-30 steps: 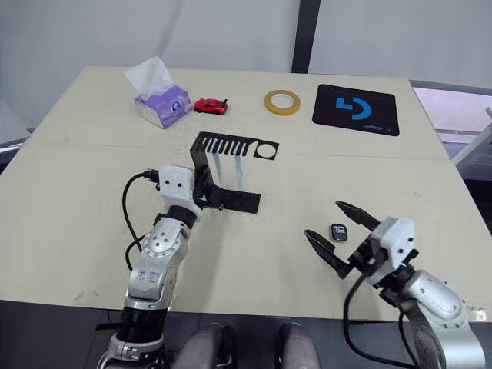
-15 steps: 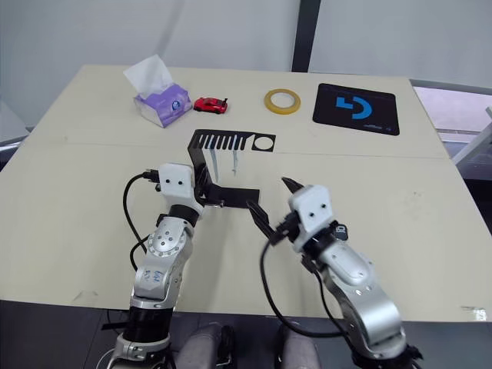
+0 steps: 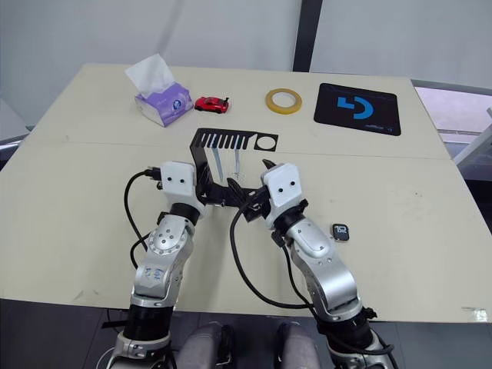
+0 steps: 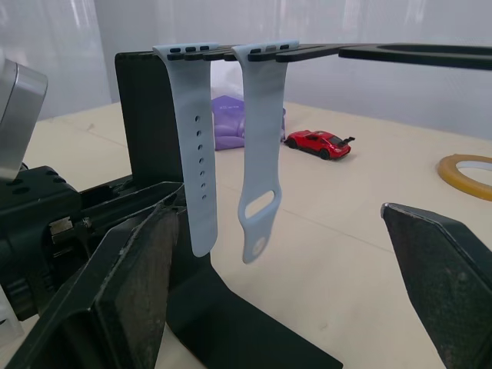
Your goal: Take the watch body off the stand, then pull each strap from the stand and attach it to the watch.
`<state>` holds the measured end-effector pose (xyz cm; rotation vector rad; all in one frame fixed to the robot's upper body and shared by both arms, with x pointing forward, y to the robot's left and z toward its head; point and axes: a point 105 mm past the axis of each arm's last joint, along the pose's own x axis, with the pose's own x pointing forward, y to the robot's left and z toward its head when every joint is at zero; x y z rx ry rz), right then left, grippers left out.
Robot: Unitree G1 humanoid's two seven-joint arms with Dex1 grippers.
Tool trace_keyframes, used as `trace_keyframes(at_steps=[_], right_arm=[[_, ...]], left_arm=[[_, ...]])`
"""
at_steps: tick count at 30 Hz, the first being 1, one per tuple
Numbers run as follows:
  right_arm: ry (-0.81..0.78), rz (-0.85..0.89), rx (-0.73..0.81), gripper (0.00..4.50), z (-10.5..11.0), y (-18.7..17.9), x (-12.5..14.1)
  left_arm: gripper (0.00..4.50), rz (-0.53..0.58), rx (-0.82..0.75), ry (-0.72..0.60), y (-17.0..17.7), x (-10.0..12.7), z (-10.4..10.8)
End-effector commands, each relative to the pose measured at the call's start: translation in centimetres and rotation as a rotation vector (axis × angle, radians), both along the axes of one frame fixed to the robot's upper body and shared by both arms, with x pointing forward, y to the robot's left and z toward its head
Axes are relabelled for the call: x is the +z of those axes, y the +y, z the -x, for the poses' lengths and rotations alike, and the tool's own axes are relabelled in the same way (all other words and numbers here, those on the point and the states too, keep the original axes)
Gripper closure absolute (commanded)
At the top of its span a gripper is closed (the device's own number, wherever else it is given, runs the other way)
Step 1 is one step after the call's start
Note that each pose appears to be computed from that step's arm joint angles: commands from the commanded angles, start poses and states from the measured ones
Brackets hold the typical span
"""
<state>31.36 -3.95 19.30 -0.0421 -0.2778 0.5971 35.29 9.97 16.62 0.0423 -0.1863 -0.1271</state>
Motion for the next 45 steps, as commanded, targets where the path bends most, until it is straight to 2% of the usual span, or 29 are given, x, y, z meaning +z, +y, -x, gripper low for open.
trace_keyframes(at_steps=[1,19,26,28,31,36,37,45], right_arm=[[-0.055,-0.047,0.005,0.00,-0.2,0.6,1.5],[-0.037,-0.098,-0.077,0.00,-2.6,1.2,1.9],[-0.038,-0.116,-0.084,0.00,-2.7,1.6,2.0],[-0.038,-0.123,-0.086,0.54,-2.8,1.6,2.1],[-0.039,-0.127,-0.085,1.73,-2.8,1.7,2.1],[-0.039,-0.130,-0.078,4.31,-2.9,2.0,2.2],[-0.039,-0.131,-0.076,4.47,-2.9,2.0,2.2],[-0.058,-0.126,-0.059,4.47,-2.5,2.3,2.4]], left_arm=[[4.44,0.004,-0.007,-0.022,-0.2,0.8,0.2],[4.44,0.014,-0.018,-0.015,-0.5,1.0,0.0],[4.44,0.018,-0.017,-0.014,-0.3,1.0,0.0],[4.50,0.019,-0.017,-0.015,-0.3,1.1,0.0],[4.50,0.019,-0.017,-0.015,-0.3,1.1,0.0],[4.50,0.017,-0.021,-0.017,-0.4,1.1,0.1],[4.50,0.017,-0.021,-0.017,-0.4,1.1,0.1],[4.50,0.001,-0.018,-0.028,-0.4,1.2,0.2]])
